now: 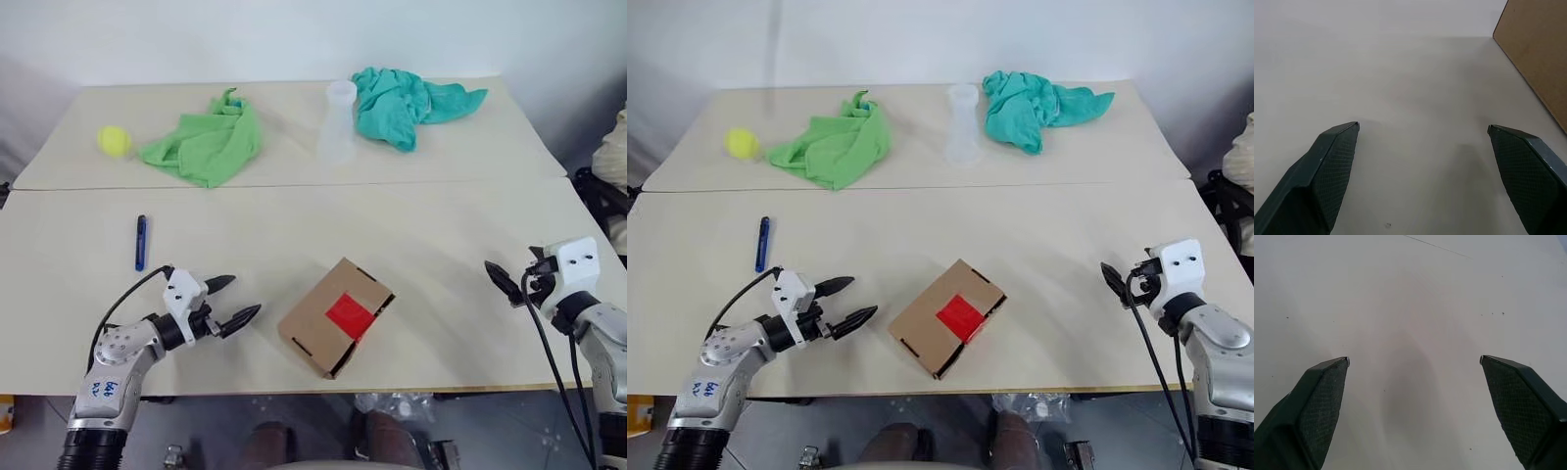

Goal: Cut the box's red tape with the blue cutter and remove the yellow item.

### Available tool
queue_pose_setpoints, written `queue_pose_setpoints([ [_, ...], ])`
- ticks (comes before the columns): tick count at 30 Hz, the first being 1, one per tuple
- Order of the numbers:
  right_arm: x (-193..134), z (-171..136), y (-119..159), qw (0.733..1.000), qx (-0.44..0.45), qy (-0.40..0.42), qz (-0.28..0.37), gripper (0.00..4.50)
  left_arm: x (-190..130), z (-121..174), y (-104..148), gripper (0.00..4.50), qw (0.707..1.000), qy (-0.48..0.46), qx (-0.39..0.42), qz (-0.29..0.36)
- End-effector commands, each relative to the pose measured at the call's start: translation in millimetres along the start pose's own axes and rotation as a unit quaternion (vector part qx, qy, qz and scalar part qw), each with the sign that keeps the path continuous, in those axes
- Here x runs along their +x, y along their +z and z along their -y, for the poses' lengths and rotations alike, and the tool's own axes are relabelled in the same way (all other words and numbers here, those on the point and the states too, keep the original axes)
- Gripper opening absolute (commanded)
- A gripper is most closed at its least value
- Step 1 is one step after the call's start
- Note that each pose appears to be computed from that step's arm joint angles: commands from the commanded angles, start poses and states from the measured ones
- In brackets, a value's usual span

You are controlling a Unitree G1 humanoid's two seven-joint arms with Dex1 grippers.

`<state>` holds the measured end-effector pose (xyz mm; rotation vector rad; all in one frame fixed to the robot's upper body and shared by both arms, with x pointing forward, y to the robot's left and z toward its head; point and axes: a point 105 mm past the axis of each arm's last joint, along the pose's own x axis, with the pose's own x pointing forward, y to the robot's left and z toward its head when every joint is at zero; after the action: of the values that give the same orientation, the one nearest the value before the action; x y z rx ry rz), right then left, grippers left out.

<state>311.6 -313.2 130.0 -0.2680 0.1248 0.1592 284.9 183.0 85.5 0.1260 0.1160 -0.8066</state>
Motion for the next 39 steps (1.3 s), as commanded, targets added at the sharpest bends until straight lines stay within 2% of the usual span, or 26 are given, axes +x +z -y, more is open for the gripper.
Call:
queue_pose_setpoints([
  [1,-4,12,11,0.999,-0.023,-0.02,0.012,4.5,3,6,-7,4.45,1.0,-0.007,-0.011,-0.011],
  [3,-4,13,10,0.999,-0.023,-0.027,0.005,4.5,6,2,-8,4.45,1.0,0.005,-0.016,-0.021],
  [7,-3,9,-2,0.998,-0.025,-0.031,-0.048,4.5,11,-2,-16,4.45,0.997,0.017,-0.031,-0.064],
  [12,-5,-10,3,0.997,-0.05,-0.004,-0.058,4.5,21,-2,-3,4.45,0.999,-0.002,-0.029,-0.038],
  [13,-7,-17,4,0.998,-0.034,0.015,-0.059,4.09,23,-2,-2,4.06,0.999,-0.006,-0.031,-0.04],
  [14,-8,-26,6,0.997,-0.025,0.035,-0.062,3.93,26,-3,-3,3.92,0.998,-0.011,-0.034,-0.049],
  [18,-19,-70,18,0.99,-0.007,0.121,-0.072,2.59,41,0,4,2.77,0.998,-0.038,-0.031,-0.042],
  [25,-33,-141,23,0.96,0.029,0.253,-0.115,0.08,57,18,7,0.62,0.986,-0.135,-0.077,-0.058],
  [27,-35,-154,22,0.952,0.027,0.275,-0.127,0.0,60,21,9,0.03,0.982,-0.158,-0.08,-0.064],
  [34,-35,-186,32,0.929,0.023,0.348,-0.127,0.0,77,41,18,0.03,0.964,-0.238,-0.08,-0.089],
  [39,2,-183,63,0.939,0.018,0.335,-0.077,0.0,94,68,26,0.03,0.941,-0.314,-0.061,-0.111],
])
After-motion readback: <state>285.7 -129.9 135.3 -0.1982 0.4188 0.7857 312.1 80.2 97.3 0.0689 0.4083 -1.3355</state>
